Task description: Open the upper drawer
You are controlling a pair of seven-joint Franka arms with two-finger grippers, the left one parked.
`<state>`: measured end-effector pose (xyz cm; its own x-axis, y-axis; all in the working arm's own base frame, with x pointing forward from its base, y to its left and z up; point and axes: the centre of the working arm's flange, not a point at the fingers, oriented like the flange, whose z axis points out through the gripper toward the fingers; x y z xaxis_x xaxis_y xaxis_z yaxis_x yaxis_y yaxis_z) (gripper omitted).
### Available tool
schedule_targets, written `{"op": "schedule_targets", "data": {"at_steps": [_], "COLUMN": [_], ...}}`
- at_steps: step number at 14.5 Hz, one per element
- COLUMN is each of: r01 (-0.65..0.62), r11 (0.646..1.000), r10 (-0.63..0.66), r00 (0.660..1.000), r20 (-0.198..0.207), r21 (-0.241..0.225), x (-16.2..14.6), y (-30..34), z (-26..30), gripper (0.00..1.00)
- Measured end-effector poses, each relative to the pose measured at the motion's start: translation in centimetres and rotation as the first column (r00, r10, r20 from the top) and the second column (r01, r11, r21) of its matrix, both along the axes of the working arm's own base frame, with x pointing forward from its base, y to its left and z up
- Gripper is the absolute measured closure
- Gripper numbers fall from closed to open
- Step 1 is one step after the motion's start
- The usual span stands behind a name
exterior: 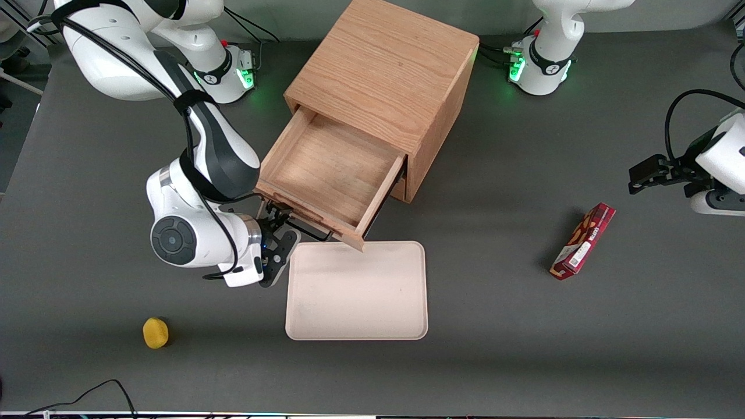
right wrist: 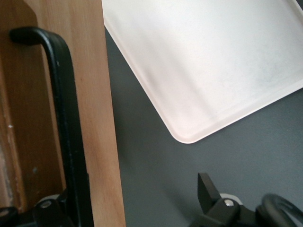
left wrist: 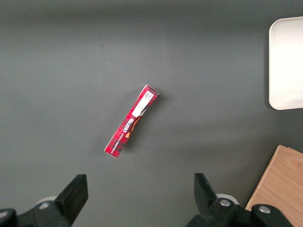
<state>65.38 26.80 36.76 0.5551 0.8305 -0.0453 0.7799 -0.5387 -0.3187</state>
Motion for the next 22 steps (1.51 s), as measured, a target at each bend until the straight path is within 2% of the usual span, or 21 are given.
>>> {"op": "schedule_targets", "data": {"at_steps": [10, 15, 20, 22], "r01": [-0.003, -0.018, -0.027, -0.006], "r11": [1.000, 1.000, 0.999, 1.000], "r10": [0.003, 0.018, 0.025, 0.005], "r00": [1.000, 1.000, 0.998, 0.999], "r20": [0.011, -0.007, -0.056, -0.038], "r21": [0.001, -0.009, -0.022, -0.020], "x": [-0.6, -1.2, -1.6, -1.4], "y": [2.2, 3.4, 2.0, 0.2], "z": [1.1, 4.4, 8.0, 11.0], "gripper": [0.00, 0.00, 0.00, 0.00]}}
